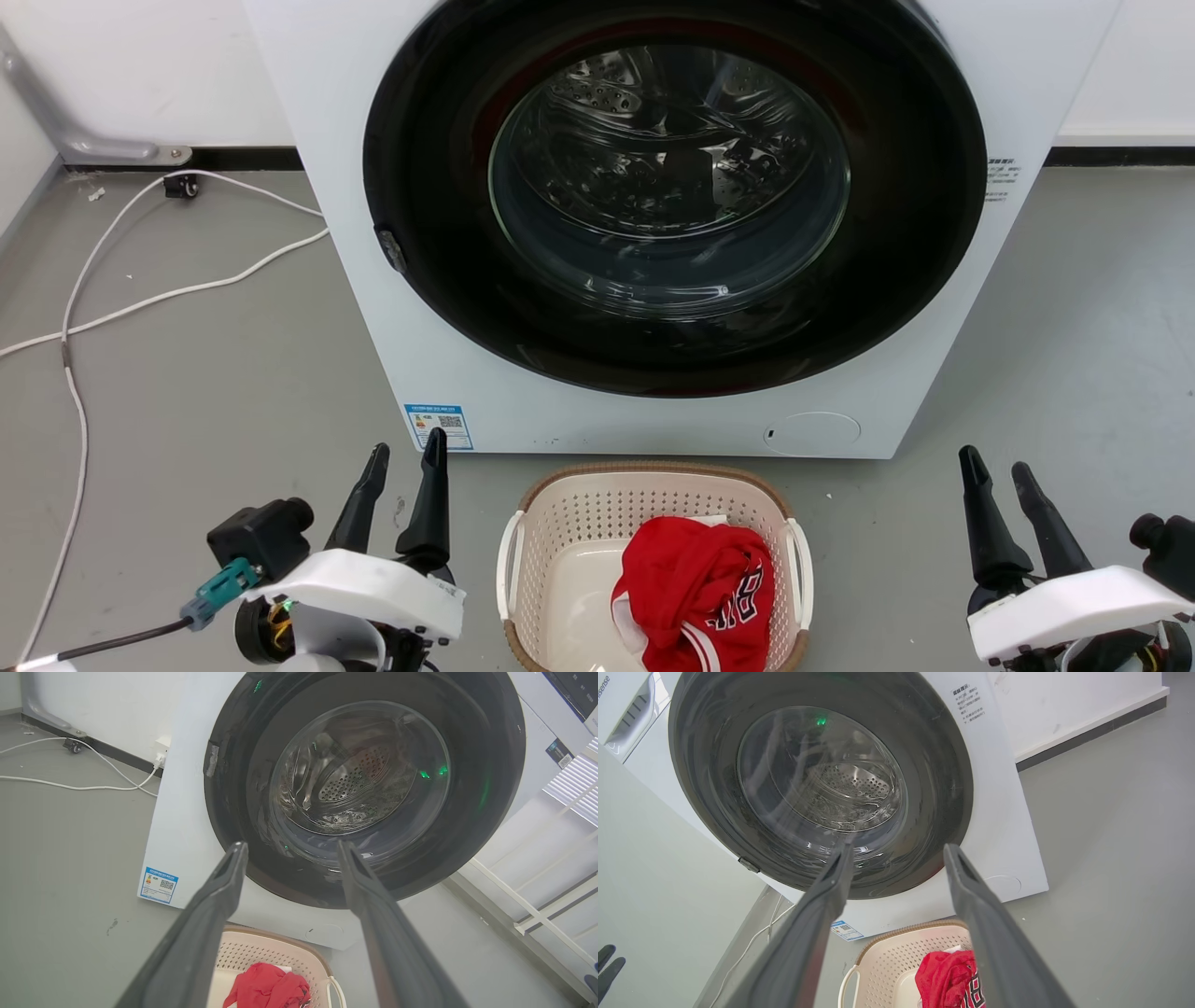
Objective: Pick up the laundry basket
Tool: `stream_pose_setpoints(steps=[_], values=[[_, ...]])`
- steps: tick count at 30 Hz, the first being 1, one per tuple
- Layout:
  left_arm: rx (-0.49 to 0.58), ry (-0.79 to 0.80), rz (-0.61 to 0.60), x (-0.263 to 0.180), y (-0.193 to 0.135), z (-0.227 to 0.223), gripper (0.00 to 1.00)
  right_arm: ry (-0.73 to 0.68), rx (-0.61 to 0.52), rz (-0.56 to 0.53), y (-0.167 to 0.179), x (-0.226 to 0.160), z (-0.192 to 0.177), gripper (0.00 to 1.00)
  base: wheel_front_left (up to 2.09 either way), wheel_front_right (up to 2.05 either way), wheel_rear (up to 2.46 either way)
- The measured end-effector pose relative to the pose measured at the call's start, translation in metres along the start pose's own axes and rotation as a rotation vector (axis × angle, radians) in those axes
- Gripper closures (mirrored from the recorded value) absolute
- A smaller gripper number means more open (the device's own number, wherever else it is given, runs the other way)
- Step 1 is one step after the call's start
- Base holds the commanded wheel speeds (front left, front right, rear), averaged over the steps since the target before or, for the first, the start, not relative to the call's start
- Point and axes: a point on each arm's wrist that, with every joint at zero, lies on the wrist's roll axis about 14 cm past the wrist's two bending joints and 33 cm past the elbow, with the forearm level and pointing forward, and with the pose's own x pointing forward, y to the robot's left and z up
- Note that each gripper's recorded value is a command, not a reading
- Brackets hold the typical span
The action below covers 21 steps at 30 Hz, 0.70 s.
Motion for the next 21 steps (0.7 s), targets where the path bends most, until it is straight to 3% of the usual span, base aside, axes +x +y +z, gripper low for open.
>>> stream_pose_setpoints(steps=[21], values=[[0.233, -0.017, -0.031, -0.0039, -0.0094, -0.0038, 0.00, 0.017, -0.214, 0.028, 0.0083, -0.0038, -0.0042, 0.00, 0.00, 0.00, 0.00]])
